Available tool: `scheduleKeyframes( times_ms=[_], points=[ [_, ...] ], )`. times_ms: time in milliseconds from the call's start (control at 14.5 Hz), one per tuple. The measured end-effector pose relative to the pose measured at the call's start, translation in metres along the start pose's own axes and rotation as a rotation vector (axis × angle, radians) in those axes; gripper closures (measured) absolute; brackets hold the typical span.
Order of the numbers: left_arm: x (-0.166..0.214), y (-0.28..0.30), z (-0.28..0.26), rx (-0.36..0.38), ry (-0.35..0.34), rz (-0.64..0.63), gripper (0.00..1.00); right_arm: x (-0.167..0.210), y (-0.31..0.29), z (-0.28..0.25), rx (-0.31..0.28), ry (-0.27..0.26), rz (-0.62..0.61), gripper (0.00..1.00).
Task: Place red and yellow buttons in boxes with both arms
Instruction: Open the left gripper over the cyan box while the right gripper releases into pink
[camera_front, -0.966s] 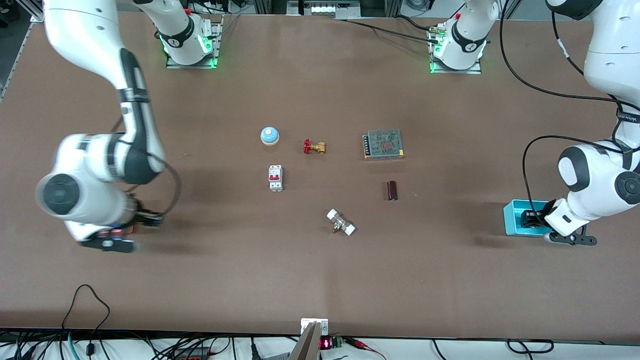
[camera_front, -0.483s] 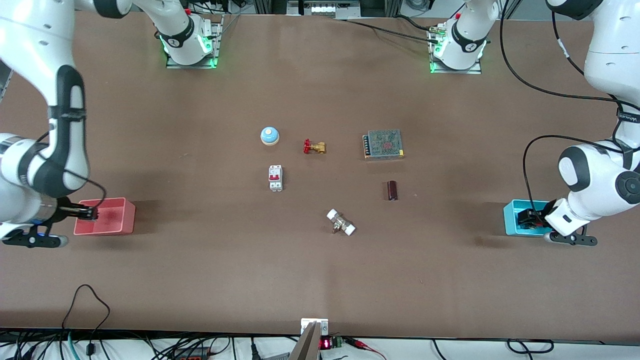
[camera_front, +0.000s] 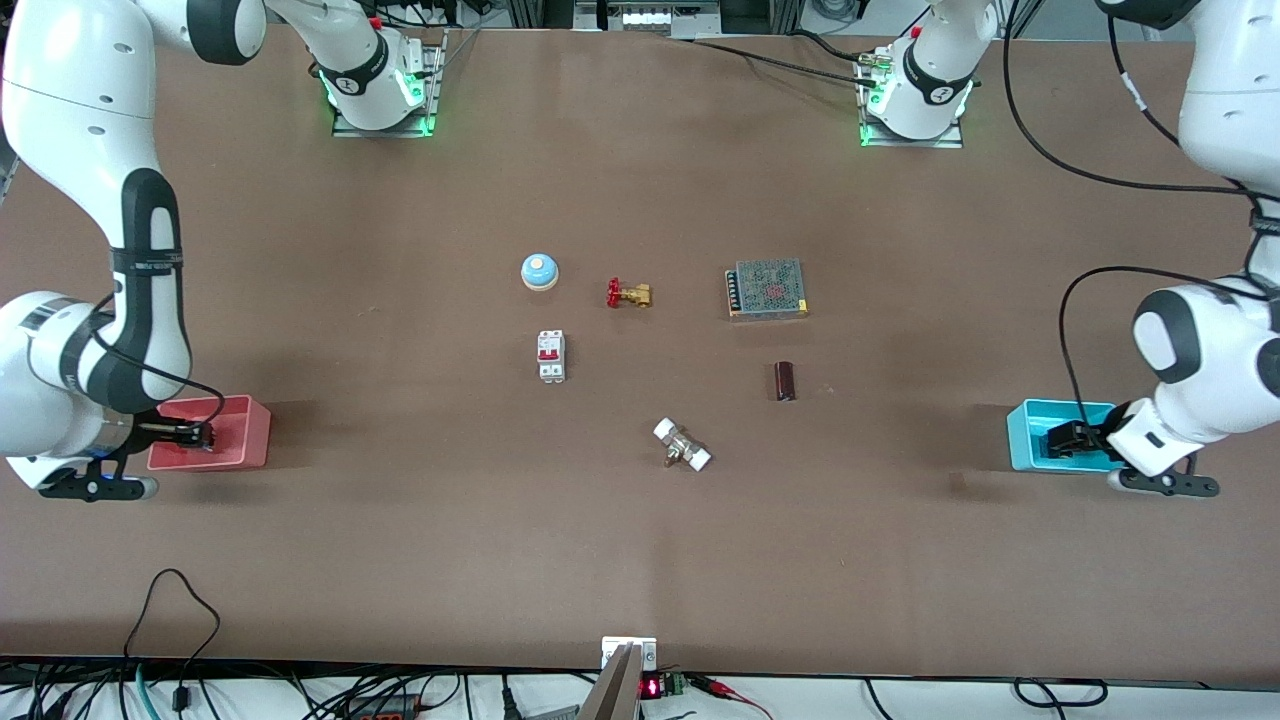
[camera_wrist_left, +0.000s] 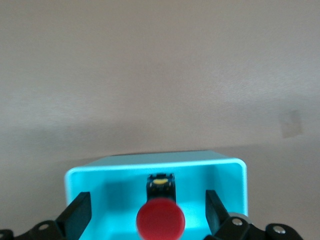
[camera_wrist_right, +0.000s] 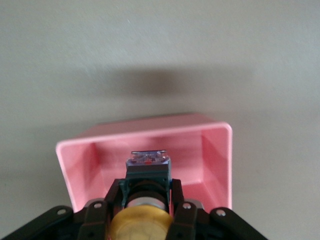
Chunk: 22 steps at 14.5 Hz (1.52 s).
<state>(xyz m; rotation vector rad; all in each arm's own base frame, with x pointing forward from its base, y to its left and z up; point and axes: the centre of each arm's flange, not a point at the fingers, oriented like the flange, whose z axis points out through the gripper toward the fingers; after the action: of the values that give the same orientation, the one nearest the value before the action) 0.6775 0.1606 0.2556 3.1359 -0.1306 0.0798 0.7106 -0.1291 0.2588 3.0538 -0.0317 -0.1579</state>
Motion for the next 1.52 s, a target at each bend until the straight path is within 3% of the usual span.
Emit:
scheduleKeyframes(
  times_ms=[483,828,1241,1517],
  points=[
    [0.019,-0.001,-0.124,-0.036,-0.143,-0.021,0.0,0.003,-0.004,0.024,-0.008,-0.01,-0.006,0.58],
    [0.014,0.059,-0.208,-0.058,-0.178,-0.023,0.0,0.005,-0.005,0.038,0.002,0.0,0.005,0.55],
    [-0.01,0.124,-0.287,-0.024,-0.192,0.0,0.0,0.007,-0.009,0.01,0.042,0.017,0.015,0.0],
    [-0.022,0.147,-0.315,0.008,-0.181,-0.013,0.0,-0.007,-0.004,-0.098,0.093,0.07,0.015,0.0]
  ],
)
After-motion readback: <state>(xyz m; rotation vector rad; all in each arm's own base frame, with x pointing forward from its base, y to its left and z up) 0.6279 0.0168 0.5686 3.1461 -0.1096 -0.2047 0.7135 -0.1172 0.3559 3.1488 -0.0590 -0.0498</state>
